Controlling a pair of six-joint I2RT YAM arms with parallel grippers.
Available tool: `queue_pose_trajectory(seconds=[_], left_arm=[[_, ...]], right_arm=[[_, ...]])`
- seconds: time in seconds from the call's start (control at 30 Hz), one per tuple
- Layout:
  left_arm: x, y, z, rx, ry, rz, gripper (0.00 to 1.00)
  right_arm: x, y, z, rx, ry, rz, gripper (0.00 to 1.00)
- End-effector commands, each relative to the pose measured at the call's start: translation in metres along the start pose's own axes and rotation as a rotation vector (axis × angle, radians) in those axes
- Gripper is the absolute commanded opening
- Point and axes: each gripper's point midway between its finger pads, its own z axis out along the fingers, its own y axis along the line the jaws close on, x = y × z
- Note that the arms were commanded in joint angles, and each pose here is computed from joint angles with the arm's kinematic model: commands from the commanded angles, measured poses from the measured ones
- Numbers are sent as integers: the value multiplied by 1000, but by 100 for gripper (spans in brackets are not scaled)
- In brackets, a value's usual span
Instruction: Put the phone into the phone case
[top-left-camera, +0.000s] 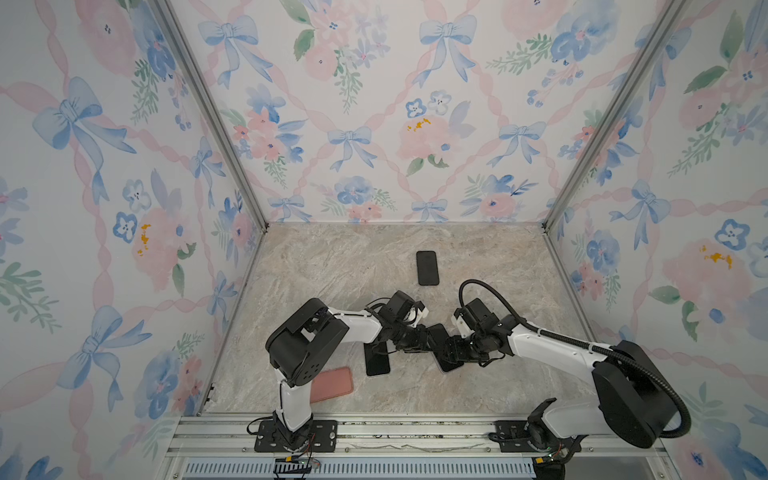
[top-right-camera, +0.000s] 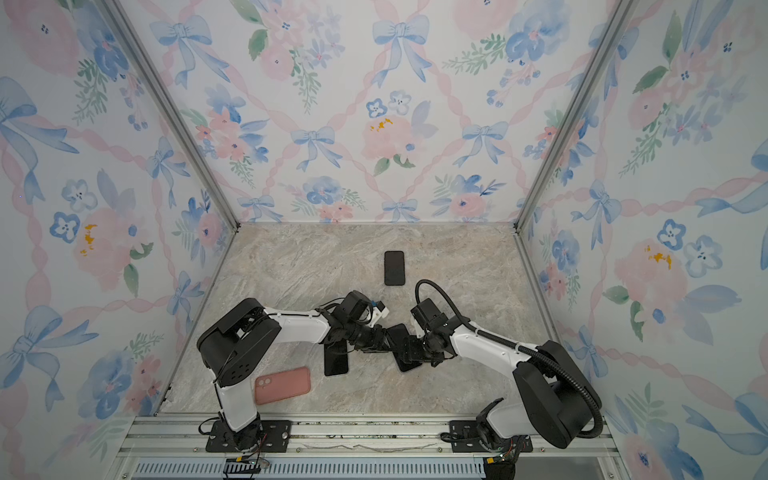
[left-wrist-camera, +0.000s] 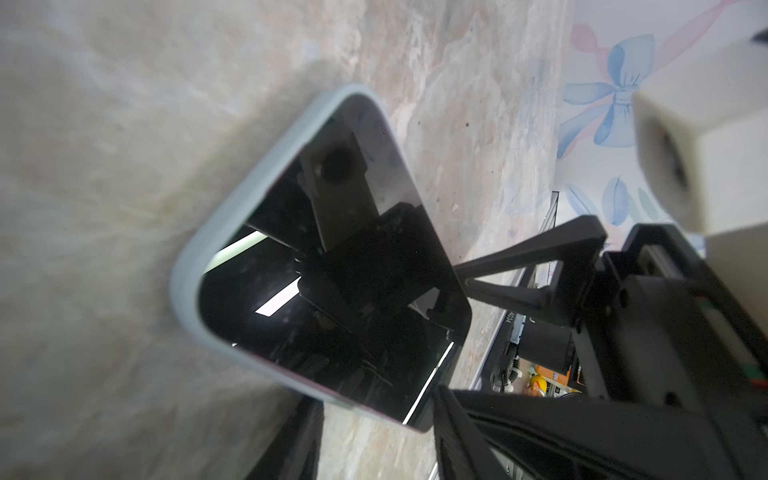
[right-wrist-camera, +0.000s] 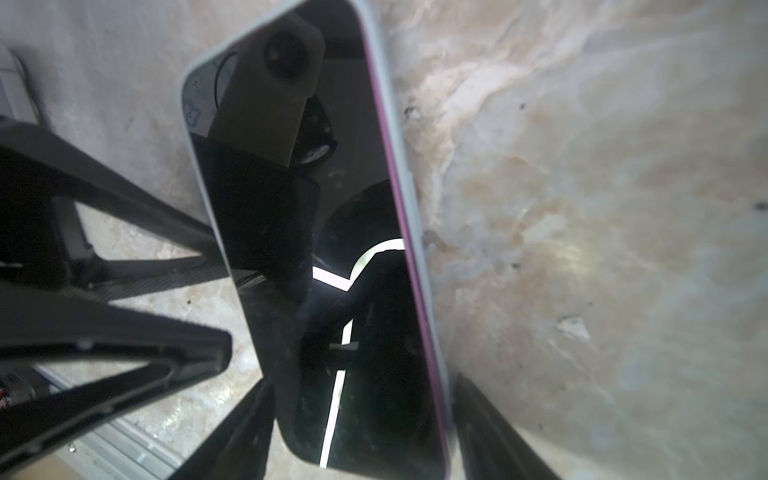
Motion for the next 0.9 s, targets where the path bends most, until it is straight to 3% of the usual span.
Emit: queue_pose_trajectory(seconds=[0.0,0.3,0.47,0.53,0.7,0.87], left_arm=[[5,28,9,-75,37,-48,41],[-8,32,2,-94,31,-53,37],[9,35,-28,-213,-11,-84,39],[18,28,-33,-234,-25,-95,41],[32,2,-27,-223,-31,-139,45],[38,-6,-18,-232,-28,-189,46]], right_arm=[[0,15,-2,-65,-29,52,64],[1,8,-13,8,-70,98,61],[9,-13,-42,123,-177,260,60],[13,-16,-46,91,-239,355,55],[16,-12,-55,23,-375,455,54],[21,-5,-50,28,-379,488,54]])
